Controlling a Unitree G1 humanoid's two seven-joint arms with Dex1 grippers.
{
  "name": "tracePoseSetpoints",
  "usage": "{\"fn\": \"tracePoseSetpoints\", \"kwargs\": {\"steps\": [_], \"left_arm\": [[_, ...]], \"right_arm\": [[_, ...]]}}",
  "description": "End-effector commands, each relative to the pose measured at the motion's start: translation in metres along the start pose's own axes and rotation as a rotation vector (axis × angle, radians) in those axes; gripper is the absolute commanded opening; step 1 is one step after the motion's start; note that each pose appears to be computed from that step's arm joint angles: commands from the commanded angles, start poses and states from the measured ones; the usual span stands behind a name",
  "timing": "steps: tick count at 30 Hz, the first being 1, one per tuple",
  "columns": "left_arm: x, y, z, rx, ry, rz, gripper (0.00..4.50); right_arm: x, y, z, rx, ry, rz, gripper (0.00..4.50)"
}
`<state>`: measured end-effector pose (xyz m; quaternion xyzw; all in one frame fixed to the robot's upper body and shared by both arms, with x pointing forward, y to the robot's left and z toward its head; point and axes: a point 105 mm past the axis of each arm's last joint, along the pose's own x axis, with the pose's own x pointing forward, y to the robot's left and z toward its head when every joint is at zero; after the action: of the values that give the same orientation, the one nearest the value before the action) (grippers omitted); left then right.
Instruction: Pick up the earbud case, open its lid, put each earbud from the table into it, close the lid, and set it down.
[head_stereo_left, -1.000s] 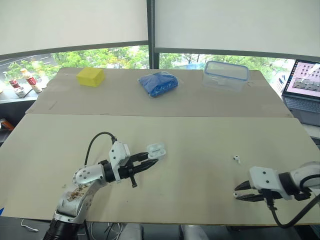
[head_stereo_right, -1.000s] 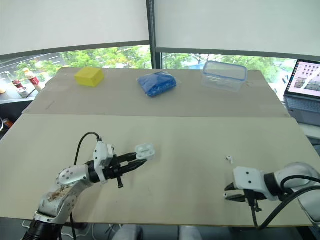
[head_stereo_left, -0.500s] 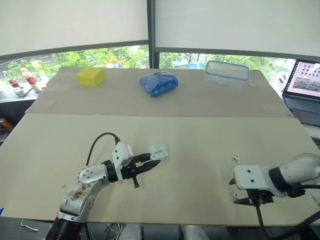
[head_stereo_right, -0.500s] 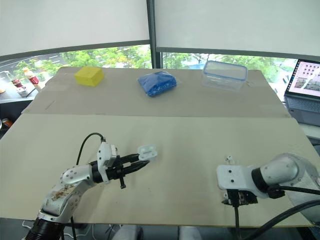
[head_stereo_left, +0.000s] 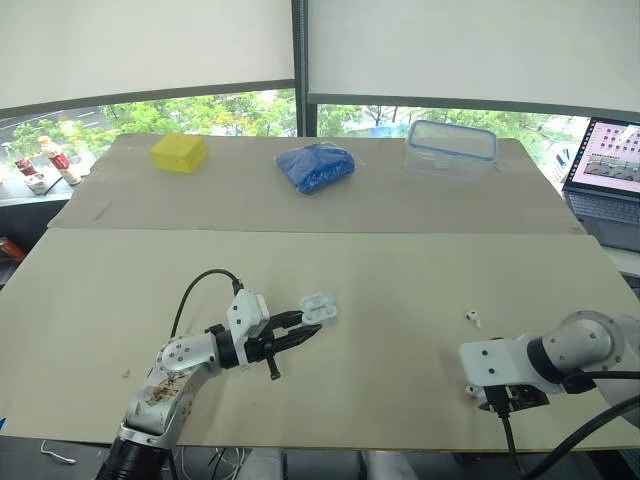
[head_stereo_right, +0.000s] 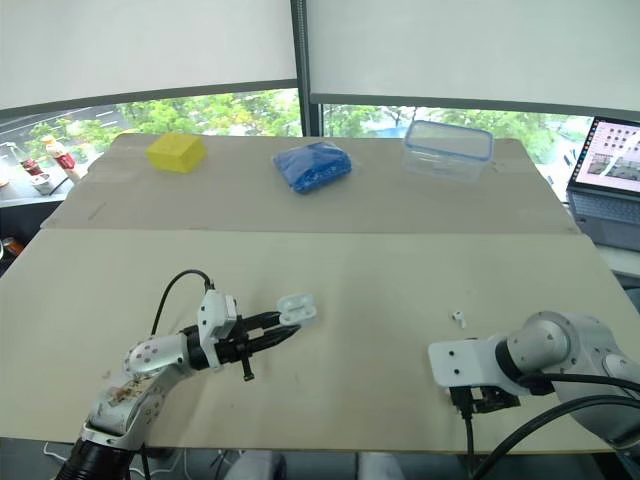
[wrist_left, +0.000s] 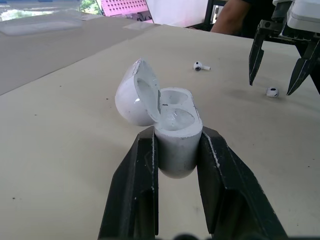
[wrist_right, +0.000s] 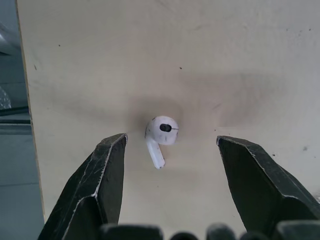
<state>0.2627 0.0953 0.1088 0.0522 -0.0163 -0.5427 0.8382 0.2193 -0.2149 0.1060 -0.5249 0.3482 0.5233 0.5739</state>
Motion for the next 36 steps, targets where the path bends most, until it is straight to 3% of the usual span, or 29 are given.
{"fn": "tracePoseSetpoints", "kwargs": {"steps": [1,17,26,36], "left_arm": [[0.002,-0.002,0.008,0.038,-0.033,-0.015,0.57],[0.005,-0.005,0.009,0.035,-0.033,-0.03,0.57],[0.008,-0.005,0.01,0.034,-0.028,-0.035,0.57],[0.011,-0.004,0.011,0.035,-0.028,-0.035,0.57]], "right_arm": [[-0.001,-0.001,0.005,-0.056,0.01,0.001,3.21],[0.01,-0.002,0.006,-0.068,-0.007,0.066,3.21],[0.013,-0.005,0.009,-0.071,-0.019,0.083,0.38],[0.0,-0.008,0.013,-0.051,-0.06,0.051,0.33]]}}
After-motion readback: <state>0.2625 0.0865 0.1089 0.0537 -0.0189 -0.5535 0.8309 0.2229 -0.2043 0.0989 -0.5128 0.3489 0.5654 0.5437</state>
